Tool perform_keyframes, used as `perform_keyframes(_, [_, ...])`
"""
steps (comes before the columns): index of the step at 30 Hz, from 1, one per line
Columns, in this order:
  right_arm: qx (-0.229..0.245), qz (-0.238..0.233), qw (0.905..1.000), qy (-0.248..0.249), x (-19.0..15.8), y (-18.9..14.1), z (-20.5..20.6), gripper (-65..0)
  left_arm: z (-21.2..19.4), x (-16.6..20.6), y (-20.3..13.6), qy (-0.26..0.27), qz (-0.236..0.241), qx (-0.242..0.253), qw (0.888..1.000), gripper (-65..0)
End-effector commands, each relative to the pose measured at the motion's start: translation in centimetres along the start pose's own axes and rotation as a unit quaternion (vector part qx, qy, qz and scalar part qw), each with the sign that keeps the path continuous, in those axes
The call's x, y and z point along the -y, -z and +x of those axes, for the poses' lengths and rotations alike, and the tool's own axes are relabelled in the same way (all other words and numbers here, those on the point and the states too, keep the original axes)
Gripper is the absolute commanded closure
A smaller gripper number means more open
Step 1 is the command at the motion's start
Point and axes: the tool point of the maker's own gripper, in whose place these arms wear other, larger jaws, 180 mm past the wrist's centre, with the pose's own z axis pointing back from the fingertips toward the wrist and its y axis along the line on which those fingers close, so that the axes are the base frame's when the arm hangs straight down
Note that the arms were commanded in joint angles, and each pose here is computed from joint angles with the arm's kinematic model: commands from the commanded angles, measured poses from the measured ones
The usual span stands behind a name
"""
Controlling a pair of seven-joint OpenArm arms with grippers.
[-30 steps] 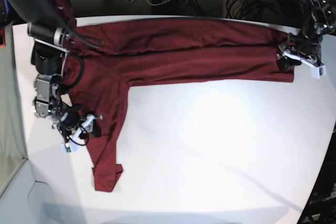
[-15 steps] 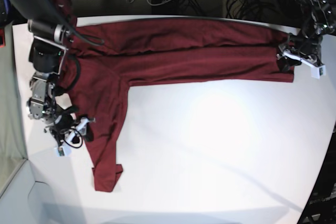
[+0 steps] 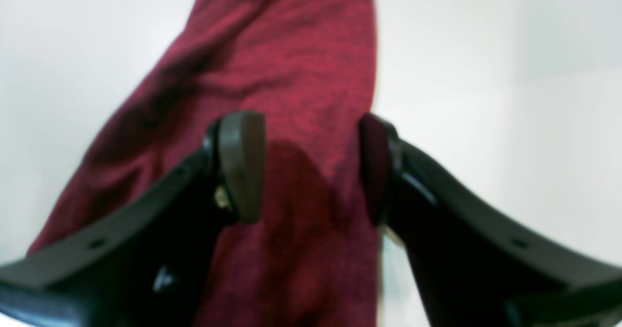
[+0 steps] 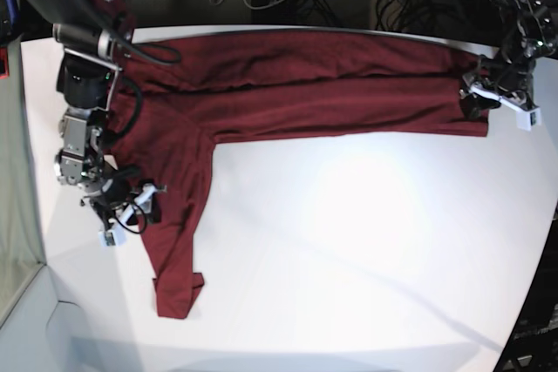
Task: Layout the t-shirt on the table in an organized manner, then fold the t-shirt properly
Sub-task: 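Release the hem and move the right gripper to the hanging sleeve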
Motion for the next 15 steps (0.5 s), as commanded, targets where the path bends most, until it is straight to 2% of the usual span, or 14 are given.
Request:
perform_keyframes(1, [0.027,-0.023,0.9994,0.000,1.5,-0.2,2.1,-31.8,-0.1,-0.5,-0.2,0.005,0.008,-0.010,1.000,-33.1])
perform_keyframes(3, [0.023,-0.028,0.9993,0.005,1.6,0.0,1.4,-31.7,-0.1,-0.5,-0.2,0.005,0.008,-0.010,1.000,-33.1])
perform_keyframes(8, [0.002,-0.006,1.0000,-0.006,0.0,0.9,-0.8,-30.0,-0.1,-0.5,-0.2,0.005,0.008,-0.010,1.000,-33.1])
perform_keyframes(10, [-0.004,-0.001,1.0000,-0.009,-0.4,1.1,-1.4,-24.3,-0.2,-0.5,-0.2,0.005,0.008,-0.010,1.000,-33.1])
perform_keyframes(14, [-0.016,-0.021,0.9996,-0.009,0.0,1.1,-2.6,-3.0,-0.2,-0.5,-0.2,0.005,0.008,-0.011,1.000,-33.1])
perform_keyframes(15, [-0.018,-0.023,0.9995,-0.013,0.0,1.1,-2.7,0.0,-0.2,-0.5,-0.2,0.005,0.008,-0.011,1.000,-33.1])
